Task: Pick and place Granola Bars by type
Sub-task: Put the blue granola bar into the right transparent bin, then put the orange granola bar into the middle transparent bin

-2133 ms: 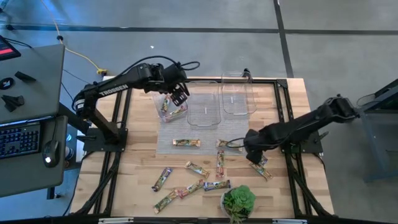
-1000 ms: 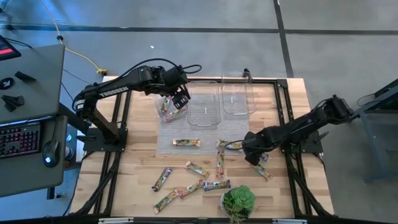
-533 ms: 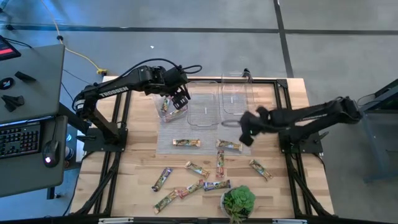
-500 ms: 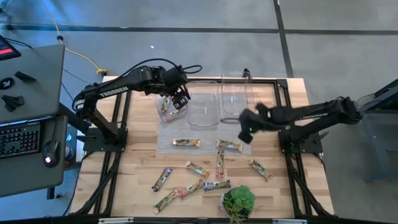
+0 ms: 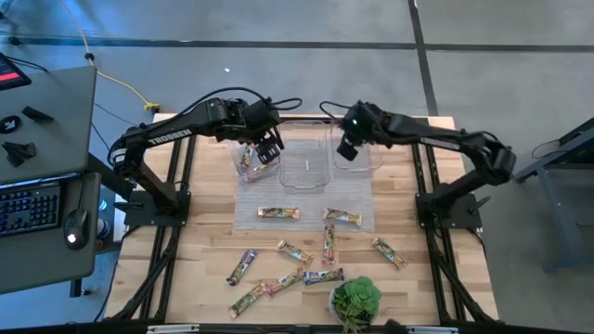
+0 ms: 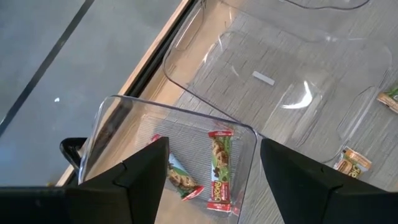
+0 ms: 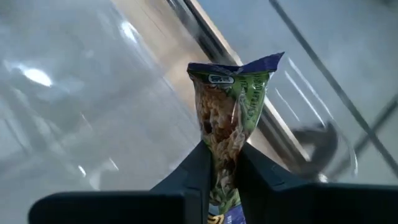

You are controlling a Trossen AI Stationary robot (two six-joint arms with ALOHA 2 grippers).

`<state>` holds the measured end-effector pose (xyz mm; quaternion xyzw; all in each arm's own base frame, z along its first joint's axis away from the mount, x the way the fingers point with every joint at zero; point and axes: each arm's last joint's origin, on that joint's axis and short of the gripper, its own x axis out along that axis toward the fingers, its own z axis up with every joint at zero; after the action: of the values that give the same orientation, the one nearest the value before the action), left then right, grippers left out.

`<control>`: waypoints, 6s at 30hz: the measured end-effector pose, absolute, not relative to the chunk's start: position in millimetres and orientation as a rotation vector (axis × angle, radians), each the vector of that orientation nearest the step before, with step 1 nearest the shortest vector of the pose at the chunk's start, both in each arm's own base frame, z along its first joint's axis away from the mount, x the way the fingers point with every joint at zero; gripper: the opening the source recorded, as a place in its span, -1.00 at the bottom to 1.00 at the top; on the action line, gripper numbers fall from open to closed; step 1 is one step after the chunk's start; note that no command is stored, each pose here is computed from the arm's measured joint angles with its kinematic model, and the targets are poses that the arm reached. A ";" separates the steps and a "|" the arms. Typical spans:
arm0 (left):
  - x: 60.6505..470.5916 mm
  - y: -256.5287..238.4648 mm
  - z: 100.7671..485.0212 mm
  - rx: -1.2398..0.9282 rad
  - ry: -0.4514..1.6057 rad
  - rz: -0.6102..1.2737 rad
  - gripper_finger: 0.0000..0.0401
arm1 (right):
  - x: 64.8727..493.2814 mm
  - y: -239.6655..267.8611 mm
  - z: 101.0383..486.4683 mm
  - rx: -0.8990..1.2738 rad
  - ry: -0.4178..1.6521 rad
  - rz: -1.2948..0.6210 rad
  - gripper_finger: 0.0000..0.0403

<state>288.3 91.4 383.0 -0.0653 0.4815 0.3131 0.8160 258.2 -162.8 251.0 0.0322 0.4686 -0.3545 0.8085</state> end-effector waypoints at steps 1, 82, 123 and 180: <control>288.0 91.2 382.8 -0.134 1.033 0.661 0.24 | 257.7 -169.5 243.6 0.060 1.042 -0.771 -0.73; 286.2 84.2 379.3 -0.279 1.089 0.476 0.24 | 201.2 30.7 133.2 -0.015 0.828 -0.096 -0.30; 285.8 84.2 379.1 -0.277 1.094 0.478 0.24 | 206.4 30.5 108.7 -0.014 0.623 -0.107 -0.31; 299.6 88.0 387.4 -0.269 0.922 0.467 0.24 | 209.4 13.6 109.0 0.094 0.619 -0.164 -0.30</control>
<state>299.6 88.0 387.4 -0.1282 0.4392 0.2228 0.8608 209.4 13.6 109.0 0.0464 0.3041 -0.0807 0.9481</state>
